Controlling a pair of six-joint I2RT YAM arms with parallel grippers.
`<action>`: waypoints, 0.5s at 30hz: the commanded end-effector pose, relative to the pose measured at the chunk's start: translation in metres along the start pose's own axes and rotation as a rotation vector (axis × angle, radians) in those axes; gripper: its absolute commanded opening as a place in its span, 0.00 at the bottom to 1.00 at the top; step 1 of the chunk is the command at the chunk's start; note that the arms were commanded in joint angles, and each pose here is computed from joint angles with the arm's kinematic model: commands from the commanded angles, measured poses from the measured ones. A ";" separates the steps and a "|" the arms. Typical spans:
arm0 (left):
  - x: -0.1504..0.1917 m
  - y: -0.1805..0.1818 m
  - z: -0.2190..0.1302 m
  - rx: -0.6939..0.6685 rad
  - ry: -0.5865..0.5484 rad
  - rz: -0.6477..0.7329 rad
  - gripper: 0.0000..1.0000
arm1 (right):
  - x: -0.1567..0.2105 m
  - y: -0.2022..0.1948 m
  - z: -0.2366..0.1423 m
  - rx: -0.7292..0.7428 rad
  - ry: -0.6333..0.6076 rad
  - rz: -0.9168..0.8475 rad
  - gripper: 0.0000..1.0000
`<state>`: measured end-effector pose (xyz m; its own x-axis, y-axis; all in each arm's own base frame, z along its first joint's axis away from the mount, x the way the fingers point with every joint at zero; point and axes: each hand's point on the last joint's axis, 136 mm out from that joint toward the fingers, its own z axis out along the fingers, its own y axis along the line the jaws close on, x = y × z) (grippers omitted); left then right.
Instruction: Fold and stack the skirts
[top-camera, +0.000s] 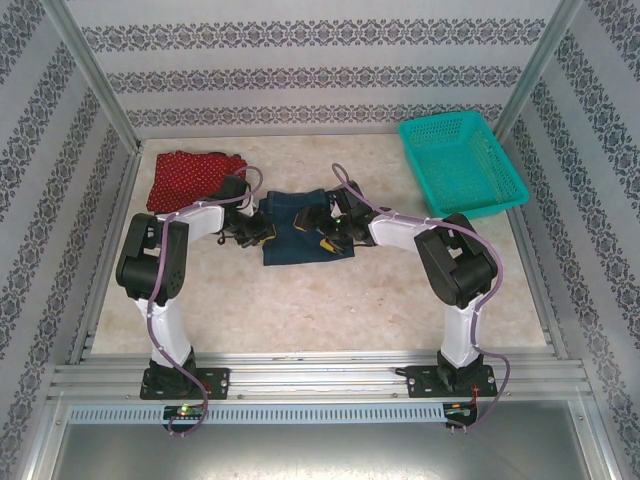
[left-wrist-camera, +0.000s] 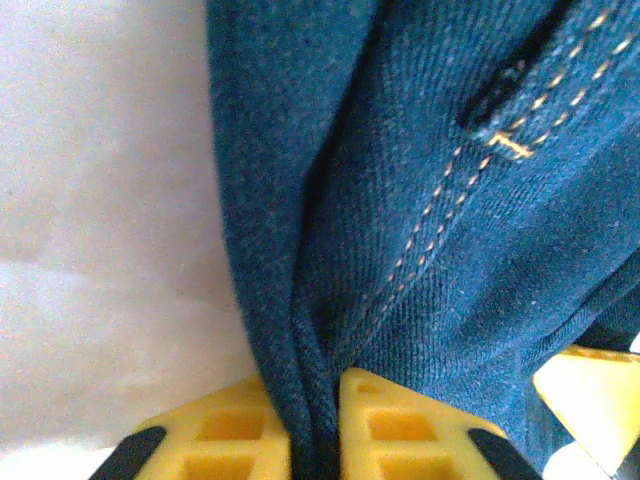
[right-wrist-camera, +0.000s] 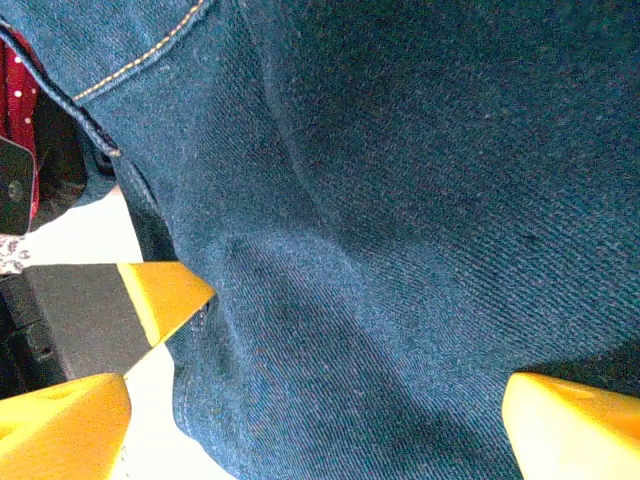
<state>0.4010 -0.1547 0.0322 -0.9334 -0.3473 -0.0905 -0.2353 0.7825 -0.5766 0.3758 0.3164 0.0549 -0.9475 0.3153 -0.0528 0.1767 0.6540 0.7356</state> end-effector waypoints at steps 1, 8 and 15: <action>-0.016 -0.014 -0.014 -0.023 -0.085 0.085 0.12 | 0.023 -0.058 0.015 0.157 0.057 0.084 0.98; -0.003 0.007 -0.036 -0.239 -0.074 0.166 0.00 | 0.015 -0.044 0.003 0.118 0.011 0.088 0.98; -0.008 0.002 -0.077 -0.487 -0.121 0.295 0.00 | -0.020 -0.004 -0.052 0.044 -0.216 0.017 0.98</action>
<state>0.3897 -0.1470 0.0649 -0.9560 -0.1703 -0.2387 -0.1010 0.9555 -0.2771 0.3698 0.2997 0.0707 -0.9186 0.3811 -0.1048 0.1847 0.6484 0.7386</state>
